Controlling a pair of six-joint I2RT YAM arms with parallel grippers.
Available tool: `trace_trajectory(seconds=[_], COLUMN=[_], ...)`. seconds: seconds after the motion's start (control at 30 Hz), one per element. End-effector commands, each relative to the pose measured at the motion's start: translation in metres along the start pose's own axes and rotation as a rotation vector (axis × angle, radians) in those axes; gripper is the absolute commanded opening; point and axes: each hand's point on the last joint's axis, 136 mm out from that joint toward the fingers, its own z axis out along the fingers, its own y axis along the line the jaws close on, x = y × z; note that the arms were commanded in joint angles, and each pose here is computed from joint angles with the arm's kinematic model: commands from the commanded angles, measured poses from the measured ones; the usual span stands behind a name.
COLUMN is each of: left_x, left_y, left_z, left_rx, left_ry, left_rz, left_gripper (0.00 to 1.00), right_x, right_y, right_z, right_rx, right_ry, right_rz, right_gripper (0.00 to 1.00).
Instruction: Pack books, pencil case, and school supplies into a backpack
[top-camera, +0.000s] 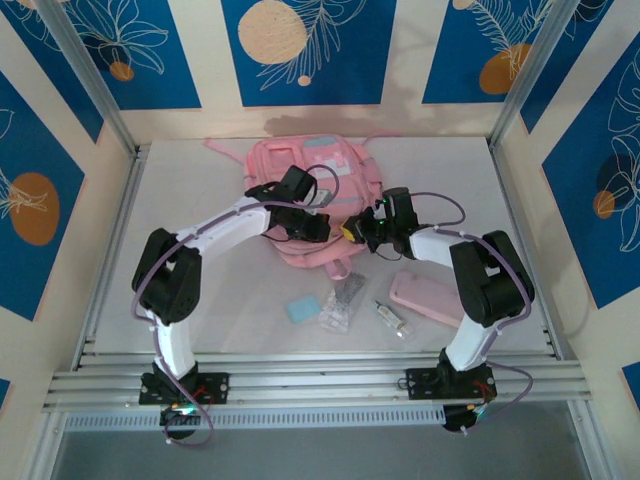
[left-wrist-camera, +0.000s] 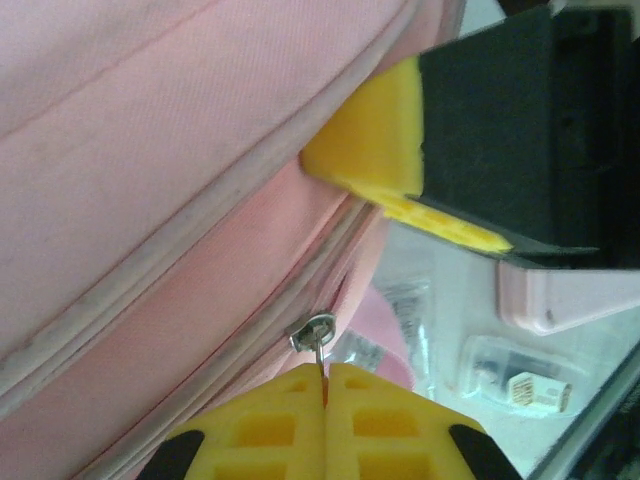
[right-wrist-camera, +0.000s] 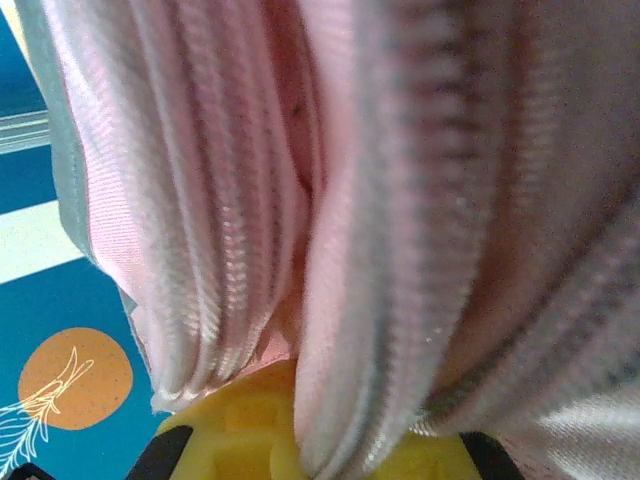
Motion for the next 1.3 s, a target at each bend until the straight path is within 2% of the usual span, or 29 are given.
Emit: trace_trajectory(seconds=[0.0,0.17,0.23,0.37,0.47,0.53,0.67,0.73,0.83,0.97,1.17,1.27], left_x=[0.022,0.052,0.054,0.041,0.013,-0.013,-0.063,-0.077,-0.085,-0.073,-0.026,-0.003], left_y=[0.016,0.085,0.107,0.165,0.201,0.224,0.245,0.248,0.235,0.191,0.13,0.109], left_z=[-0.041,-0.061,-0.07,-0.098,-0.112,-0.122,-0.133,-0.133,-0.124,-0.105,-0.086,-0.077], left_rx=[-0.107,-0.392,-0.464,-0.692,-0.769,-0.842,-0.894,-0.869,-0.76,-0.476,-0.125,-0.042], left_ry=[0.07,0.199,0.202,0.156,0.022,-0.116,-0.394,-0.462,-0.48,-0.479,-0.406,-0.353], left_rz=[0.075,0.089,0.08,0.058,0.006,-0.004,0.003,-0.016,-0.041,-0.061,-0.06,-0.024], left_gripper=[0.0,0.0,0.0,0.0,0.0,0.0,0.0,0.0,0.0,0.0,0.3,0.43], right_x=[-0.024,-0.025,-0.025,-0.023,-0.021,-0.018,-0.01,-0.006,-0.001,0.002,-0.003,-0.007], right_y=[0.013,0.02,0.023,0.023,0.023,0.022,0.025,0.028,0.032,0.038,0.047,0.052], right_z=[-0.015,-0.037,-0.041,-0.046,-0.047,-0.048,-0.047,-0.045,-0.042,-0.04,-0.043,-0.047], right_rx=[-0.005,0.034,0.048,0.054,0.053,0.059,0.037,0.02,0.015,0.009,-0.007,-0.014], right_ry=[-0.128,-0.12,-0.099,-0.054,-0.02,0.01,0.07,0.1,0.122,0.133,0.151,0.161], right_rz=[-0.098,-0.201,-0.246,-0.299,-0.358,-0.392,-0.435,-0.452,-0.474,-0.486,-0.52,-0.537], right_gripper=[0.0,0.0,0.0,0.0,0.0,0.0,0.0,0.0,0.0,0.0,0.0,0.0])
